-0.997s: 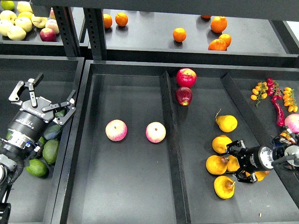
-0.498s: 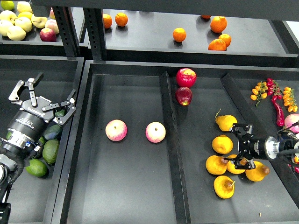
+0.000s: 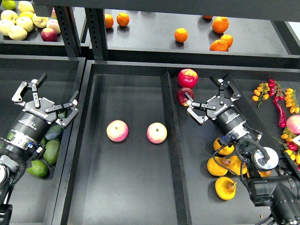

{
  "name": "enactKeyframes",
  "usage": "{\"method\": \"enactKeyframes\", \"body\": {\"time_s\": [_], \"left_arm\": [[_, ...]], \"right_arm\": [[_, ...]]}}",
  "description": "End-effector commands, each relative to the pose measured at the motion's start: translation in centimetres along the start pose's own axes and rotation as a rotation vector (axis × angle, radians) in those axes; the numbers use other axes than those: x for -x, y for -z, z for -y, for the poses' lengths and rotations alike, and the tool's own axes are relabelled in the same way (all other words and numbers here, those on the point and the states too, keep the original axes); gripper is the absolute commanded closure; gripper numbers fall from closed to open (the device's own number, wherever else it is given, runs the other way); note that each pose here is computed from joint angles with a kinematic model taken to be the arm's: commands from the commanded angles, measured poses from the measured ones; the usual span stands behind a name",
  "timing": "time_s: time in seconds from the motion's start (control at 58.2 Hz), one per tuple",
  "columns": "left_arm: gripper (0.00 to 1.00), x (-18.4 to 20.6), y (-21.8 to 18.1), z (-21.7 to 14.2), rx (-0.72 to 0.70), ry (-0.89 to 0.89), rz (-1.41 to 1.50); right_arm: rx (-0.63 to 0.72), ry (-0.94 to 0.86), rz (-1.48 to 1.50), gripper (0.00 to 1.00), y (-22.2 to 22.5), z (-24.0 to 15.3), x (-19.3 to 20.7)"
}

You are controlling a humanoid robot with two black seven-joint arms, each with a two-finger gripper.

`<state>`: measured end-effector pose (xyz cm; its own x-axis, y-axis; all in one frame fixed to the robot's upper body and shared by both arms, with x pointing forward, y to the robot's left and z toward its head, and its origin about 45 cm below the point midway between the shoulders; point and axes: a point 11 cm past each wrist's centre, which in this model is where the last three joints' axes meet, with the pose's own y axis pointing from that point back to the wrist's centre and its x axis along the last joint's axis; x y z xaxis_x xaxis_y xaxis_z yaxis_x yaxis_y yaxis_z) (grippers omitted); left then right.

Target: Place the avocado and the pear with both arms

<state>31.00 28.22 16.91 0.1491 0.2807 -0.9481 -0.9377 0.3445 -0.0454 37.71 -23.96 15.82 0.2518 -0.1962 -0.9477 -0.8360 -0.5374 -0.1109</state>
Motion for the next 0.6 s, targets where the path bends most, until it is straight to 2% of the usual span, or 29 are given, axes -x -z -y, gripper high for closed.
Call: {"method": "enactKeyframes", "body": {"time_s": [0.0, 0.086, 0.172, 0.584], "left_arm": [[0.0, -0.1, 0.1, -0.1, 0.0, -0.003, -0.001], [0.0, -0.1, 0.1, -0.2, 0.0, -0.004, -0.001], [0.0, -0.2, 0.1, -0.3, 0.0, -0.006, -0.002], [0.0, -0.2, 0.2, -0.5, -0.002, -0.01, -0.003]], "right_arm": [[-0.094, 0.058, -0.021, 0.01, 0.8, -0.3, 1.8], [-0.24, 0.09, -0.026, 0.01, 2.2, -0.5, 2.8], [-0.295, 0.097, -0.029, 0.01, 2.8, -0.7, 3.1], [-0.279, 0.065, -0.043, 0.01, 0.9, -3.5, 2.3]]}}
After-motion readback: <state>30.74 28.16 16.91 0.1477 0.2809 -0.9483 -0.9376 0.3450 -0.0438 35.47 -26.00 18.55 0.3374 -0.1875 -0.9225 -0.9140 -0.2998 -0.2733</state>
